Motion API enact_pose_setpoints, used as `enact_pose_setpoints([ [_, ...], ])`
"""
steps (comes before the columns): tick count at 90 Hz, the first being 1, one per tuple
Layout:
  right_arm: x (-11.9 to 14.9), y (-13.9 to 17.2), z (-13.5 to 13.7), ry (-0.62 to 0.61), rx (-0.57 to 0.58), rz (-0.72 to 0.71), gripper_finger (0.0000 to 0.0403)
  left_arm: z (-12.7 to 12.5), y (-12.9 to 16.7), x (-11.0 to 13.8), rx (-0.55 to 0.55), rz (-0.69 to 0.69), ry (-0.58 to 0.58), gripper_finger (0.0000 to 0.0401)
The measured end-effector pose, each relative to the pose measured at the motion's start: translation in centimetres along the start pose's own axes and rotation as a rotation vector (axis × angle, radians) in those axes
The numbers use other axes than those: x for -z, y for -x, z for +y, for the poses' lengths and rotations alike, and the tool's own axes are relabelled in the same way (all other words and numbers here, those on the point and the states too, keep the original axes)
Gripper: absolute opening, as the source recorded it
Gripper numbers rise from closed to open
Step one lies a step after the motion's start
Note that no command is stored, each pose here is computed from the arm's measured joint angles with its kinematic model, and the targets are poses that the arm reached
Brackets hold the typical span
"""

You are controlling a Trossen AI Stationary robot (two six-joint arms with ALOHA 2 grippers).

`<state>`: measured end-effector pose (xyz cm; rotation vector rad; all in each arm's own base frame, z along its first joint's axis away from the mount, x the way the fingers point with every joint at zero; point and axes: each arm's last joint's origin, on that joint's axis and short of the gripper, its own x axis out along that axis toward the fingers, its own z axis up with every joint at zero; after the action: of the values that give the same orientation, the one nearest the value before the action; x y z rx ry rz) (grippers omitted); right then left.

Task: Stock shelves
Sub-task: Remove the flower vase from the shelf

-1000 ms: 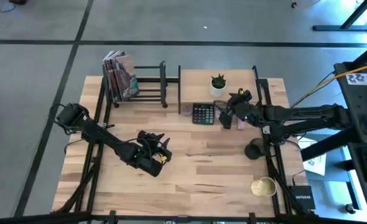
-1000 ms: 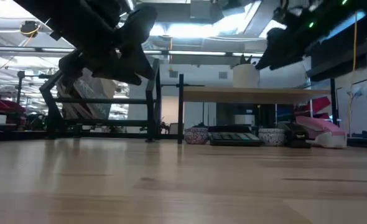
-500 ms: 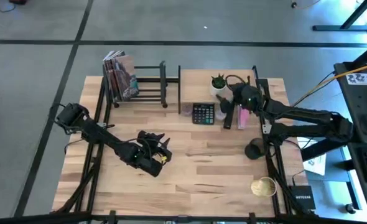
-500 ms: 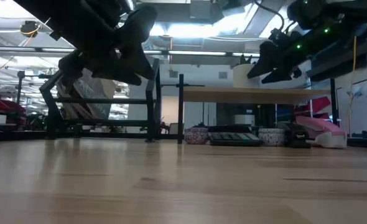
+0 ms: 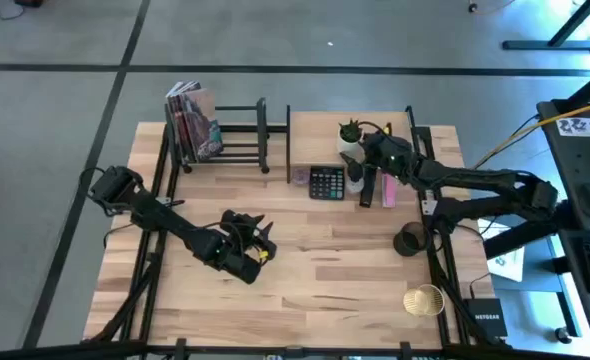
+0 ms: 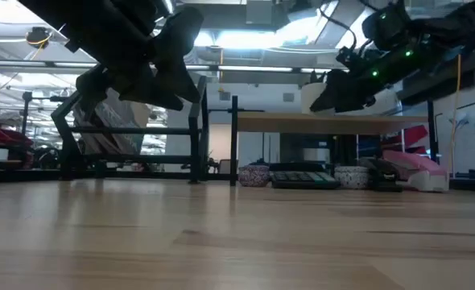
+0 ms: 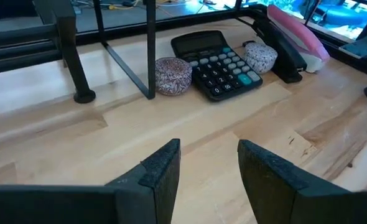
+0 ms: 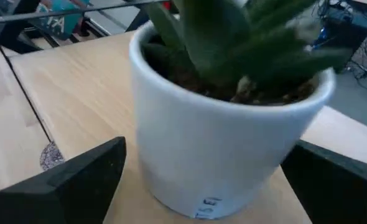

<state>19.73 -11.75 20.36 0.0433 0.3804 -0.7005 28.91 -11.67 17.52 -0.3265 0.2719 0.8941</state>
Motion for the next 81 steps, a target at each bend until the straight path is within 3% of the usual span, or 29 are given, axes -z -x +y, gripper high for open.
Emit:
enact_pose_setpoints([
  [29,-0.8,-0.6,-1.0,-0.042,-0.056,-0.095,0.0394,0.0,0.0,0.0,0.001,0.003,0.0,0.0143],
  [45,-1.0,-0.6,-1.1,-0.045,-0.055,-0.094,0.034,0.0,0.0,0.0,0.0,0.003,0.001,0.0143],
  [53,-1.5,-0.7,-1.1,-0.045,-0.062,-0.098,0.0339,0.0,0.0,0.0,0.0,0.003,0.001,0.0143],
  [69,-3.9,-0.3,-0.9,-0.046,-0.102,-0.127,0.0339,0.0,0.0,0.0,0.0,0.003,-0.031,0.0143],
  [81,-7.1,1.0,0.9,-0.026,-0.196,-0.182,0.0339,0.0,0.5,-0.3,0.017,0.002,-0.077,0.0143],
])
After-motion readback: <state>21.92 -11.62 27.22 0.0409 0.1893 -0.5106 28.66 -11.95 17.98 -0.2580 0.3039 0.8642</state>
